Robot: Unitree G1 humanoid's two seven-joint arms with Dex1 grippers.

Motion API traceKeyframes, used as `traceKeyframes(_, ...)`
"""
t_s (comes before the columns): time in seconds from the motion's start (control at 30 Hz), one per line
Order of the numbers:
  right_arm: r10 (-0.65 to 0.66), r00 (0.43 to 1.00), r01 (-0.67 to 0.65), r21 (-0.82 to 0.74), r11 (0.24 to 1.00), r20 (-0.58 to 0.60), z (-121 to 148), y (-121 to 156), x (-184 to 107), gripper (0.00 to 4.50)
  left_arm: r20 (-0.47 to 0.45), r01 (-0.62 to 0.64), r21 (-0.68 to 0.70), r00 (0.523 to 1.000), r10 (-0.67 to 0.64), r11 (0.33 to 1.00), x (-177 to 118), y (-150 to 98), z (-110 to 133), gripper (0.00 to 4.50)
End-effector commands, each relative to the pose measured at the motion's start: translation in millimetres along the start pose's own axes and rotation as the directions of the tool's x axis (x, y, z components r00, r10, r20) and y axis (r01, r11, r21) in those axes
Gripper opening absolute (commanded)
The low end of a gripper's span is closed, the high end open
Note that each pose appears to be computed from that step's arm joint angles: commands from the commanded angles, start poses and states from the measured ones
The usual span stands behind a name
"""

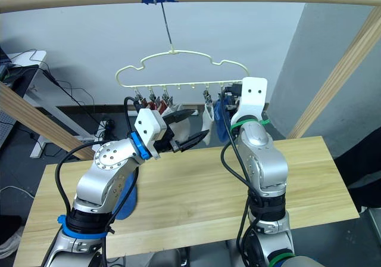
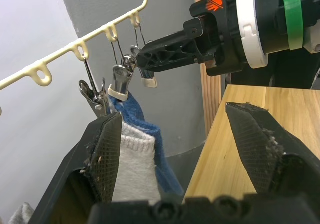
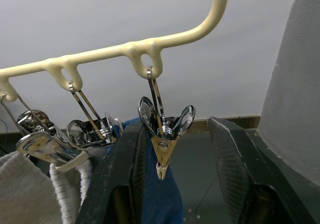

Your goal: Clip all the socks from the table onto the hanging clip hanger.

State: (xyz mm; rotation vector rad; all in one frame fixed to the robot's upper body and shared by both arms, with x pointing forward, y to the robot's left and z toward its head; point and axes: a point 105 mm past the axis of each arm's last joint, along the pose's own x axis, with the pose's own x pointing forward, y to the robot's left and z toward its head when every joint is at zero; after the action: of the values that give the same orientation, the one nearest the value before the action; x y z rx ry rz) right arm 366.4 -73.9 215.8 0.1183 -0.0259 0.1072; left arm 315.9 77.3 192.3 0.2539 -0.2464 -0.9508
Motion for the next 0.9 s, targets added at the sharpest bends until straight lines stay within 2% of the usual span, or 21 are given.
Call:
traceKeyframes(0.03,0.056,0.994,-0.061,0.049,0.997,0.09,23.6,19.2,-4.6,1.98,0.022,0.008,0.026,1.0,-0.008,1.0,0.6,-2.2,7.5,3.64)
traceKeyframes(0.73,0.096,0.99,-0.099,0.022,0.995,0.105,25.5,28.4,-2.3,1.98,0.019,0.011,0.024,1.0,-0.011,1.0,0.3,-3.5,6.4,3.64)
traceKeyframes(0.83,0.094,0.99,-0.096,0.021,0.995,0.102,24.5,28.2,-2.1,1.36,0.018,0.01,0.024,1.0,-0.011,1.0,0.3,-3.6,6.1,3.64)
traceKeyframes(0.9,0.091,0.991,-0.094,0.021,0.995,0.102,24.3,27.9,-2.0,0.66,0.018,0.01,0.023,1.0,-0.01,1.0,0.3,-3.7,5.9,3.64)
